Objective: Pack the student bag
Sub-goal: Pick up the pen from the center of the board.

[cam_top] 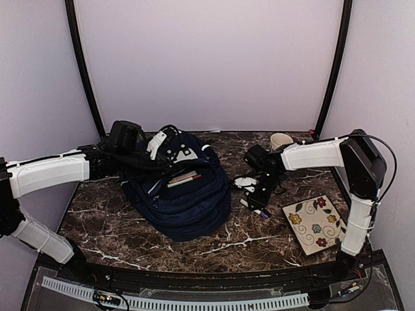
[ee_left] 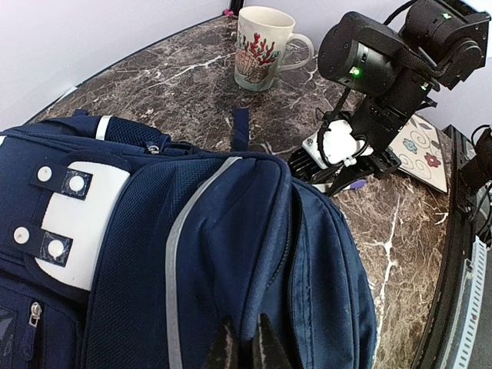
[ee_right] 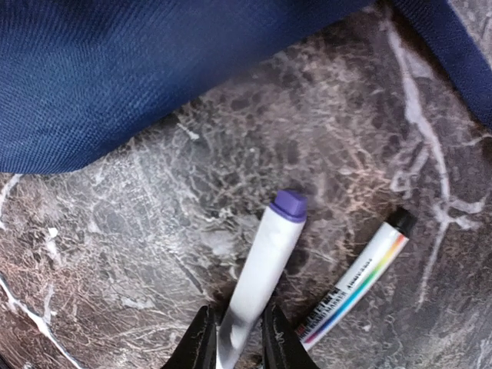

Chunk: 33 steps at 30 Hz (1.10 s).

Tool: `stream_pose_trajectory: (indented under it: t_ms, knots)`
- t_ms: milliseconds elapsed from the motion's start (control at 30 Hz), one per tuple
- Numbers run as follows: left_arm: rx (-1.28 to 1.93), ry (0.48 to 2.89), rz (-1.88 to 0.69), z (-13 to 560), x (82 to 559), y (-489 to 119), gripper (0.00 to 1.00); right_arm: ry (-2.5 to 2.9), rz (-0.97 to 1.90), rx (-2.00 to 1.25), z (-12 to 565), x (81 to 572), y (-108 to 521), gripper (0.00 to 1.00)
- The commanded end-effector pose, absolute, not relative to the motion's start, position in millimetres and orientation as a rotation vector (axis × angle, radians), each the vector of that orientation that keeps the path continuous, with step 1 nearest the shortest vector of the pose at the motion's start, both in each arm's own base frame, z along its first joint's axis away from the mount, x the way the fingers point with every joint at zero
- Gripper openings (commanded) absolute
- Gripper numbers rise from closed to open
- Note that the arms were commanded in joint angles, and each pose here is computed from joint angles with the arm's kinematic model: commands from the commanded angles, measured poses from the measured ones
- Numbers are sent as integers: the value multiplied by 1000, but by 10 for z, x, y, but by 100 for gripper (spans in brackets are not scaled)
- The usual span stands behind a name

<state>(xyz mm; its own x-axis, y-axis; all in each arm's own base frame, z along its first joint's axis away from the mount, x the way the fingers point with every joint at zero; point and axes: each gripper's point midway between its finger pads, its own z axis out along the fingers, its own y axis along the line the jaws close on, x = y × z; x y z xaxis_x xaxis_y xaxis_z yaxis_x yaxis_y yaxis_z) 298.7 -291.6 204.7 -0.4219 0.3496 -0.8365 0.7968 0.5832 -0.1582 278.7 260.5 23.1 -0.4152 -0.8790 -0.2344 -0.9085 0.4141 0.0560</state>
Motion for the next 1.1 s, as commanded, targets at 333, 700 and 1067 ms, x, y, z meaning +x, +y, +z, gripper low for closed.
stream_pose_trajectory:
  t_ms: [333, 700, 1067]
  knots:
    - [913, 1848, -719, 2495, 2983, -2903, 0, 2480, 197, -1671, 171, 2614, 2680, 16]
    - [915, 1854, -713, 2476, 2988, -2900, 0, 2482, 285, -1630, 271, 2597, 2803, 20]
    - [919, 1860, -714, 2455, 2986, -2901, 0, 2497, 262, -1623, 218, 2636, 2811, 11]
